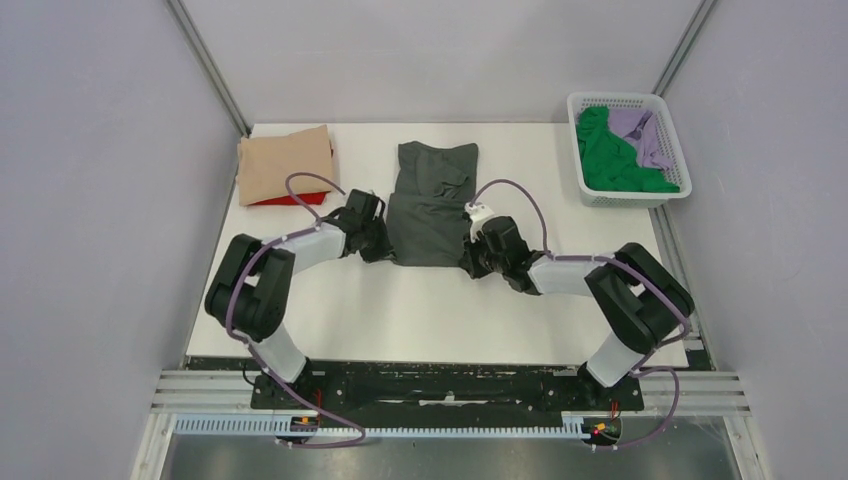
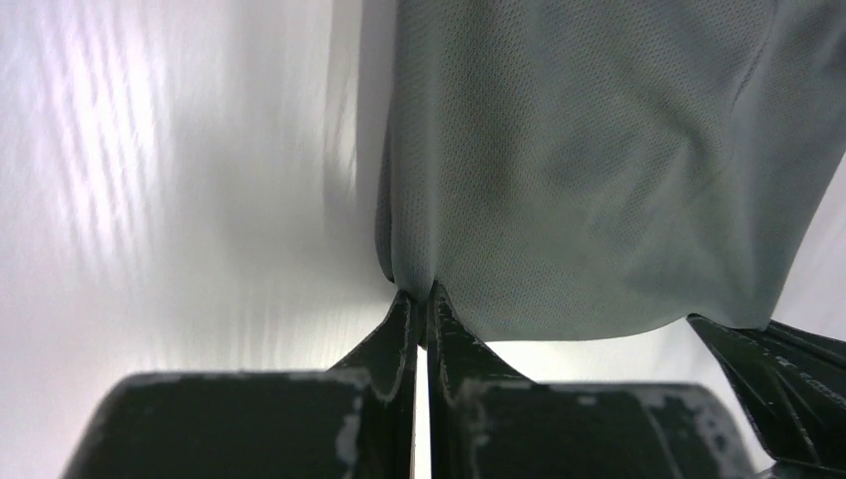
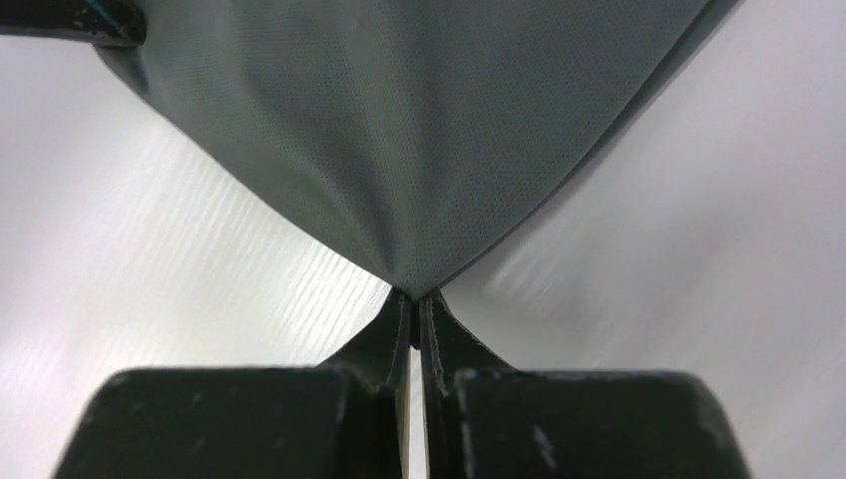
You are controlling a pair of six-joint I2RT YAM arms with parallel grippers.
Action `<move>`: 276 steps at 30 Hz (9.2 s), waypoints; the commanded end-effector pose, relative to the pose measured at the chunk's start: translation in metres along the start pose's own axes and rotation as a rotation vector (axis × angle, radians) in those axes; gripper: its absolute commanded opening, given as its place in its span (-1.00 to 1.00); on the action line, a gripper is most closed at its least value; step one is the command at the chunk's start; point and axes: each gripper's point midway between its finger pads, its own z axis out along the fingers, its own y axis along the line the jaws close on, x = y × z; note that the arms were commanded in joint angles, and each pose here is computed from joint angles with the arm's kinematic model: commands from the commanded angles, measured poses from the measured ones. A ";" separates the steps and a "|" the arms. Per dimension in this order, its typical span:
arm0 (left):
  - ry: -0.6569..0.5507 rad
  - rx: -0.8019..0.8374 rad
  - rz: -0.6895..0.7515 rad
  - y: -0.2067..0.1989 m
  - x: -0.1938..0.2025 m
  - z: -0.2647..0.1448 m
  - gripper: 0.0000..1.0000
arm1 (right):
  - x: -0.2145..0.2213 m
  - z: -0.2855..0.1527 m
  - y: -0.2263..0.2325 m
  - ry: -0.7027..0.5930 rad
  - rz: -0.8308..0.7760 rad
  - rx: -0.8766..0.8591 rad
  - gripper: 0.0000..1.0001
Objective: Fold and stack the t-shirts
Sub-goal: Grab one side of the 2/3 rectangular tshirt with both arms, then fold the long partially folded tshirt into a neat square, then put the neatly folded tshirt into the corner of the board with the left arm, then reset both arms
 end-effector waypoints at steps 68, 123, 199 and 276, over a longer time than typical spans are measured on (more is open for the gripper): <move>-0.206 0.079 0.105 -0.086 -0.156 0.001 0.99 | -0.118 -0.014 -0.093 -0.141 0.247 -0.118 0.48; -0.066 -0.014 0.100 -0.046 -0.006 -0.058 0.99 | -0.072 -0.122 -0.065 -0.302 0.222 0.109 0.96; -0.584 -0.985 0.730 0.044 -0.351 -0.164 -0.96 | -0.028 -0.135 -0.138 -0.242 0.168 0.512 0.97; -0.682 -0.544 0.253 0.068 -0.364 -0.161 0.99 | -0.029 -0.180 -0.149 -0.298 0.182 0.650 0.97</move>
